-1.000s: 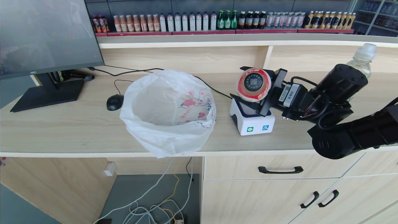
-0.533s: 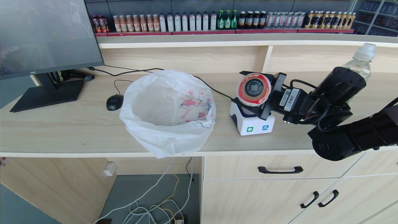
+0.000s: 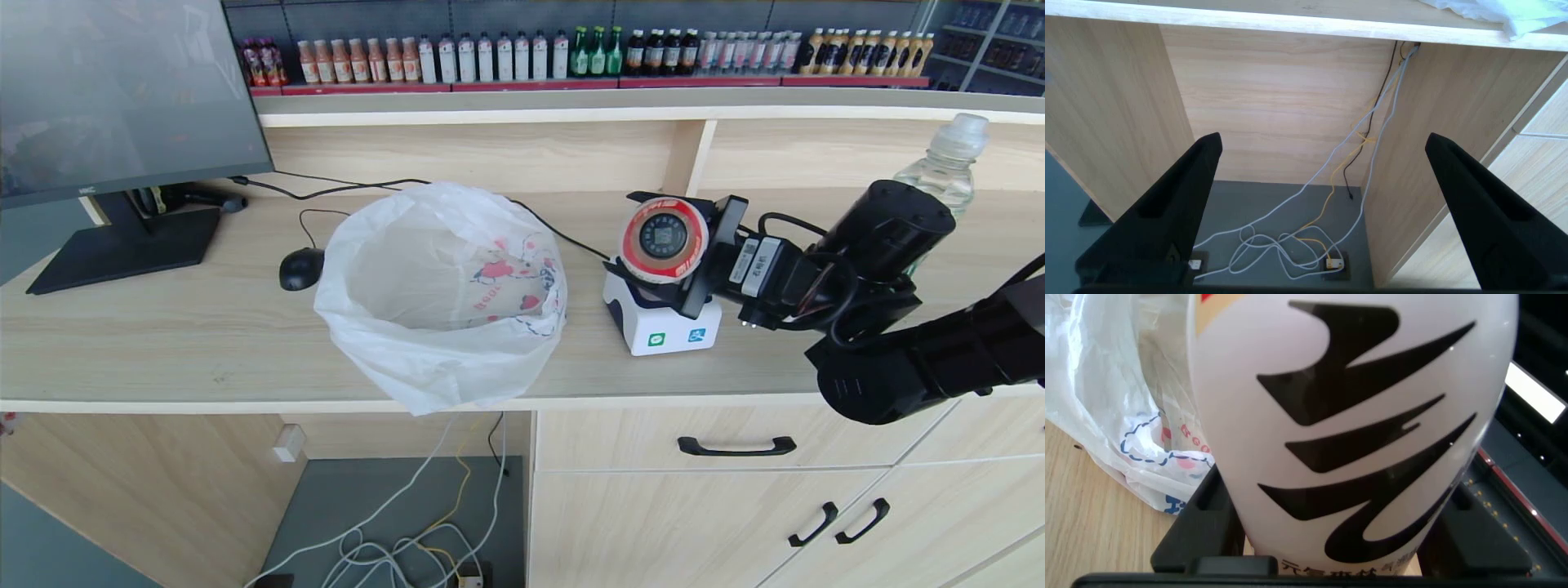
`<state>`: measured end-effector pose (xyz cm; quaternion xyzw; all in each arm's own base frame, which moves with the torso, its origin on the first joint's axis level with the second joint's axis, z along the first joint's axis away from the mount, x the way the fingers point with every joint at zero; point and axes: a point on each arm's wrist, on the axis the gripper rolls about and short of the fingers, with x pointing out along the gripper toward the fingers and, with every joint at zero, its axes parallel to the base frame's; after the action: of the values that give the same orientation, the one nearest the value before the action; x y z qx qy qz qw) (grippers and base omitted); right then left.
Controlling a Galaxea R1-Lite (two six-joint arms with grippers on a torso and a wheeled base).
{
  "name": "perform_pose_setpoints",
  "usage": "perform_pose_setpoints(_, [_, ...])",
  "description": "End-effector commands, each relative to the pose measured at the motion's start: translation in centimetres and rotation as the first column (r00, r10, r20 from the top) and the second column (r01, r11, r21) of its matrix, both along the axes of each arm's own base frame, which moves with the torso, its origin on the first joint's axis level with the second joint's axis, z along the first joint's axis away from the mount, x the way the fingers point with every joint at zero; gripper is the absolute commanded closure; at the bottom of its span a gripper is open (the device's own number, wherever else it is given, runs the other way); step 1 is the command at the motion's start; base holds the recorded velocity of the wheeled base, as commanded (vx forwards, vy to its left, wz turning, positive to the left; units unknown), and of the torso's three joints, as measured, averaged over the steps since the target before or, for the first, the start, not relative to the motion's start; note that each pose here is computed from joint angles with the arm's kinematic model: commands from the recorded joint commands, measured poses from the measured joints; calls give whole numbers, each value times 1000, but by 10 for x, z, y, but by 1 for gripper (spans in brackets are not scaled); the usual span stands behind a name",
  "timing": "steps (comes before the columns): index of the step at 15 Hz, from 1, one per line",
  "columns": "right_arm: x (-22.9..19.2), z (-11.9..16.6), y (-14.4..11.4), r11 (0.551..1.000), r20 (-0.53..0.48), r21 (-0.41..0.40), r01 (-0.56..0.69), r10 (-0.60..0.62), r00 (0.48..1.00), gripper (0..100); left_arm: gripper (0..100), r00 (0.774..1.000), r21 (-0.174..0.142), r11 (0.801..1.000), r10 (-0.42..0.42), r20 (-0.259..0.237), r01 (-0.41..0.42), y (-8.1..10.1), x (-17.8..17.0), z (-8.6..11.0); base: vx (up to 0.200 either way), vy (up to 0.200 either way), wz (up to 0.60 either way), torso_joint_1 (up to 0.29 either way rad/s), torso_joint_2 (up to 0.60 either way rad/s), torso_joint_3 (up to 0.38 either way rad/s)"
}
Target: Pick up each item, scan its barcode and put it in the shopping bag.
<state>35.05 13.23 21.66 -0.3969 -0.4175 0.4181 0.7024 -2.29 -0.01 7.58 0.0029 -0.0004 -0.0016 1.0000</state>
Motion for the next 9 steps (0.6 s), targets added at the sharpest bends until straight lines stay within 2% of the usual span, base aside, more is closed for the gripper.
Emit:
perform_pose_setpoints(1, [0, 0, 0, 1000, 1, 0, -1, 1, 1000, 100, 0, 1000, 0, 1000, 0, 1, 0, 0, 0, 0, 0, 0, 0, 0, 0, 0])
perform_pose_setpoints(9, [-3, -3, -1, 1000, -4, -4, 14, -14, 1000, 100, 0, 1000, 0, 1000, 0, 1, 0, 0, 0, 0, 0, 0, 0, 0, 0, 0])
